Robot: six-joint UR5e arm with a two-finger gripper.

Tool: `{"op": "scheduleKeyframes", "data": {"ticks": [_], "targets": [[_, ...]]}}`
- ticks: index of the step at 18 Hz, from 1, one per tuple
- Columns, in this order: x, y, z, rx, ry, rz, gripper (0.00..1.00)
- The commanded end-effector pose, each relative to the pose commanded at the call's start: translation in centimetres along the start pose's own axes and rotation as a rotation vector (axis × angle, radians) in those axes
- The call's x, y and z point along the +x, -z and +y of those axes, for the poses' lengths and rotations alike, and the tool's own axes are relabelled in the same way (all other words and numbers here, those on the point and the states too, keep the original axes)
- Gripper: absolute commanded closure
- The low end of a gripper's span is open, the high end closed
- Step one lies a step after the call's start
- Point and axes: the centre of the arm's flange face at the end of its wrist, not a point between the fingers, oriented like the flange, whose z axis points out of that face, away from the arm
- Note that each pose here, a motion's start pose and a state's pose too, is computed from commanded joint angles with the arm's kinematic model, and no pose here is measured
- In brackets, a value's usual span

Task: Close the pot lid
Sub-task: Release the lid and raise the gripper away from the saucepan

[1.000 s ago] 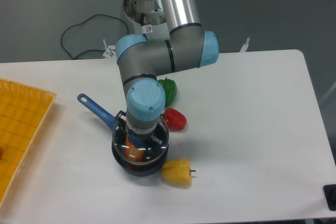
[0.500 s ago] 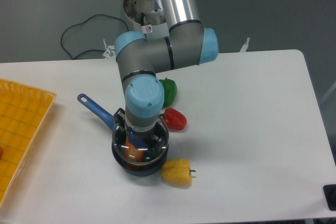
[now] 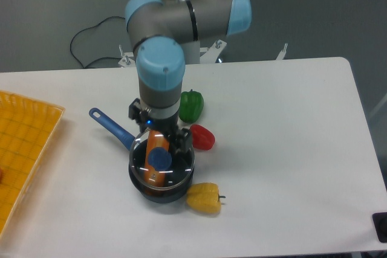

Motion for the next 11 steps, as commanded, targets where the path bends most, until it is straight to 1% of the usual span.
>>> {"op": "scheduleKeyframes", "data": {"ticks": [4,5,7,9,10,11], "targets": [[-4.2,-0.9,3.6,-0.017,0.078,0.001,0.00],[-5.6,-1.1,4.8,-0.012,0.080,-0.004,0.00],[-8.2,-1.6,7.3,0.006,0.066,0.002,0.00],[-10.8,-2.0,10.0,0.067,0.049,0.040,0.00],[-11.8,-2.0,11.2,0.081,0.027,0.044,0.00],[-12.6,-2.3,12.2,0.081,-0.018,0.042,0.00]]}}
